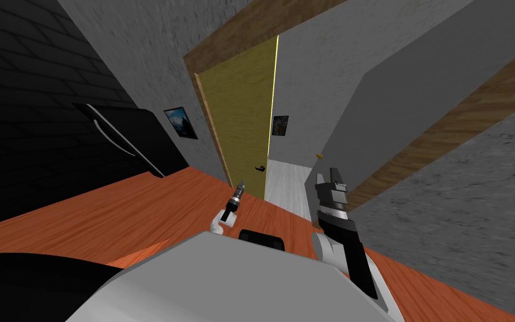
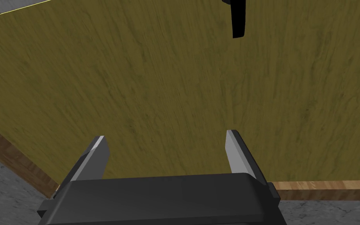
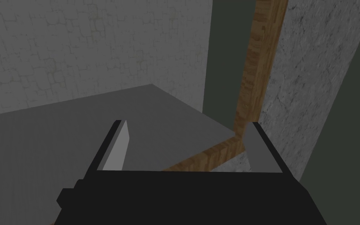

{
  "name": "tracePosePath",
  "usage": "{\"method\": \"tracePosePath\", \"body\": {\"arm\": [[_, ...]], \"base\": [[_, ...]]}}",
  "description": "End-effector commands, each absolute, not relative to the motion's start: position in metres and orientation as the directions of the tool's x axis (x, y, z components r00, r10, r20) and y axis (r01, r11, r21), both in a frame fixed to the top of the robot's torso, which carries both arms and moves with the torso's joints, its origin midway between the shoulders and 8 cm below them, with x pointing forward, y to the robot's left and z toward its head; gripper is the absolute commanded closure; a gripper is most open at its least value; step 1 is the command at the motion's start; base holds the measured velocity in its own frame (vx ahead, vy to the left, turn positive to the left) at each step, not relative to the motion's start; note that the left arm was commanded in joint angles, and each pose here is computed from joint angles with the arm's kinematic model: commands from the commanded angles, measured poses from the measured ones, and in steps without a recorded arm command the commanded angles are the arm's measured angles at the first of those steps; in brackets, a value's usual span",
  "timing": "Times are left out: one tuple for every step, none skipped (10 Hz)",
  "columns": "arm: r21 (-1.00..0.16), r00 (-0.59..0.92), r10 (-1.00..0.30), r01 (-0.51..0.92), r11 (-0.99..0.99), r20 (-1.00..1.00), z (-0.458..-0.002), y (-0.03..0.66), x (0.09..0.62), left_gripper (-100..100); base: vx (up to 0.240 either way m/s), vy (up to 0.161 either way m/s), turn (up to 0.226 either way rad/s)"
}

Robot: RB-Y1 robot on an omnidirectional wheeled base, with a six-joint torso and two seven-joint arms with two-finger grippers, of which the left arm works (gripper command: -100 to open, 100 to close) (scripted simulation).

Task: Push the door open

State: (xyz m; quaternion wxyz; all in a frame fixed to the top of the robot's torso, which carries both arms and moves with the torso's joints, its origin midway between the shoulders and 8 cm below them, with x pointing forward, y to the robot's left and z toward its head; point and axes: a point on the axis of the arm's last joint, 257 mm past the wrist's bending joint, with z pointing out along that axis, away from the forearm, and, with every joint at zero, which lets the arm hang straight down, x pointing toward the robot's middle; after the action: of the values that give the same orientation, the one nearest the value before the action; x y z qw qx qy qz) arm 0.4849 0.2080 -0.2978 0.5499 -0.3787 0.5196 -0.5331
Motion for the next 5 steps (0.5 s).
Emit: {"method": "tracePosePath", "body": {"arm": [[-0.974,-0.118,-0.98,0.181,0.136,-0.159,-0.305,0.203,0.485,-100],[-0.977,-0.127,-0.98,0.171,0.129,-0.152,-0.311,0.199,0.486,-100],[-0.979,-0.135,-0.98,0.161,0.122,-0.145,-0.317,0.196,0.486,-100],[-0.982,-0.142,-0.98,0.152,0.115,-0.137,-0.322,0.192,0.486,-100],[-0.984,-0.15,-0.98,0.142,0.108,-0.13,-0.327,0.189,0.486,-100]], "base": [[0.064,0.001,-0.005],[0.083,0.009,-0.009],[0.093,0.003,-0.011],[0.102,0.02,-0.008],[0.113,0.019,-0.01]]}}
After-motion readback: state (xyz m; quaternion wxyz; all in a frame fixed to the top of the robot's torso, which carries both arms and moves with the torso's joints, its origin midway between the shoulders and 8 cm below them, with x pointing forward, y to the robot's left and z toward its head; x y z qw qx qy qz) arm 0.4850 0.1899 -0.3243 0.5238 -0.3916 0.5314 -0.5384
